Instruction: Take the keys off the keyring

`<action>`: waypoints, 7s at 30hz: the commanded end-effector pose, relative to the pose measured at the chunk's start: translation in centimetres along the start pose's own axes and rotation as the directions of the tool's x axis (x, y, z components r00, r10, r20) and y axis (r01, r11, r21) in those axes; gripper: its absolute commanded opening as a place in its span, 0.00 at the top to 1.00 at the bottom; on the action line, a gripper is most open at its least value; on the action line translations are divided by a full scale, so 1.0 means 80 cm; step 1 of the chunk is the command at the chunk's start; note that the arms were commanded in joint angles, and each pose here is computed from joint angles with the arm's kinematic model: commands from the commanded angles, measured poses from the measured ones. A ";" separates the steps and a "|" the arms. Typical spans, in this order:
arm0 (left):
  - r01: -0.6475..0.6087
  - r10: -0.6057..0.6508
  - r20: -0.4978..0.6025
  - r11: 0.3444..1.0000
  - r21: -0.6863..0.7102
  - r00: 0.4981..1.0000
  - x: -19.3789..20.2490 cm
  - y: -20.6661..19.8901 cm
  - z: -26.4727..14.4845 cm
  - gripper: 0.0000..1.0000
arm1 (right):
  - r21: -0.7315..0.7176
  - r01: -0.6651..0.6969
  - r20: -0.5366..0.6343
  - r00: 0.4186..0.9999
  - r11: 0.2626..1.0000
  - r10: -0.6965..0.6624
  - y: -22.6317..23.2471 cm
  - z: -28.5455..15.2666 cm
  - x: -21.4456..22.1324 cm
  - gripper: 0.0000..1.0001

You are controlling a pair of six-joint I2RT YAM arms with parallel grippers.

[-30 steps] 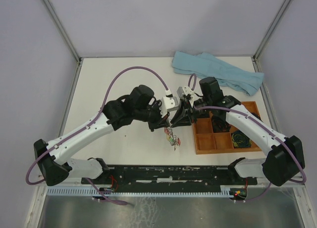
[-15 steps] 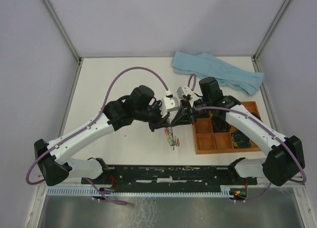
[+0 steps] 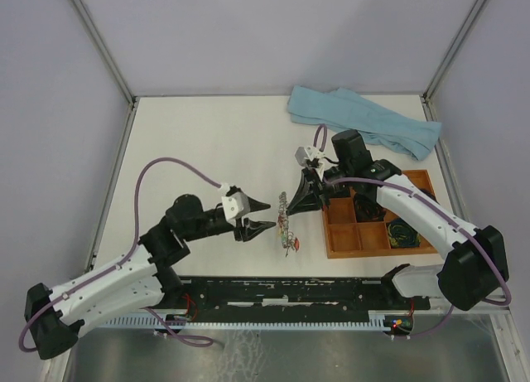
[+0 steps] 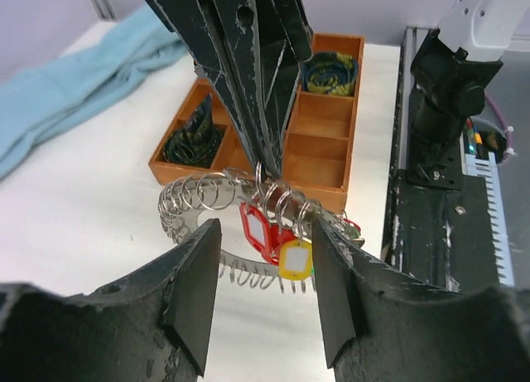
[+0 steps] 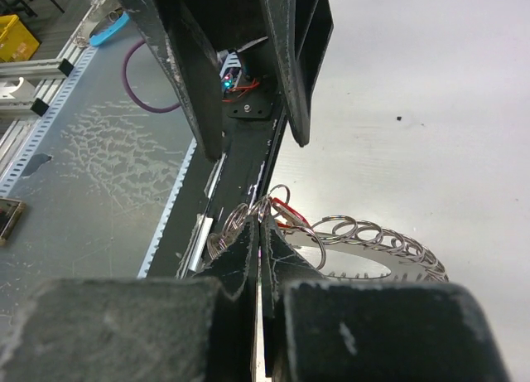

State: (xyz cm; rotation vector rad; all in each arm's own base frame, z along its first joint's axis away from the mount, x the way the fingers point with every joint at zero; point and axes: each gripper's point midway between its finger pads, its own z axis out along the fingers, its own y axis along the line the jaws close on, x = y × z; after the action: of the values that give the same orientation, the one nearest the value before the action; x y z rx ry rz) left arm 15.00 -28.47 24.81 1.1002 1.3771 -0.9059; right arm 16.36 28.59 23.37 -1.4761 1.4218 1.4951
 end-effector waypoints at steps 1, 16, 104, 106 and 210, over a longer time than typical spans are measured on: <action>-0.083 0.121 0.379 0.990 -0.116 0.918 -0.069 0.010 -0.024 0.46 | -0.075 0.095 0.055 0.994 0.993 -0.091 0.016 -0.003 -0.034 0.99; -0.197 0.214 0.427 0.977 -0.084 0.879 -0.061 0.005 0.000 0.76 | -0.112 0.143 0.041 0.989 0.983 -0.139 0.029 -0.005 -0.025 0.99; -0.004 -0.005 0.252 0.999 0.035 0.968 0.003 0.004 0.049 0.80 | -0.034 0.131 -0.022 0.991 0.991 -0.132 0.010 -0.006 -0.018 0.99; -0.005 -0.006 0.254 0.999 0.040 0.967 0.003 0.002 0.048 0.86 | -0.034 0.131 -0.023 0.991 0.991 -0.132 0.010 -0.006 -0.018 0.99; 0.197 -0.146 -0.411 0.977 0.086 0.900 -0.022 0.014 0.044 0.97 | -0.016 0.071 0.036 0.997 0.997 -0.070 -0.004 0.001 -0.022 0.93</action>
State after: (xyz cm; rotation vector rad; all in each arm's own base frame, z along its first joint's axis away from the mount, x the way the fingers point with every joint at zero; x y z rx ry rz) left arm 16.71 -30.83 23.70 1.3517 1.9288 -0.8887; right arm 17.22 29.03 23.32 -1.4596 1.4132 1.4976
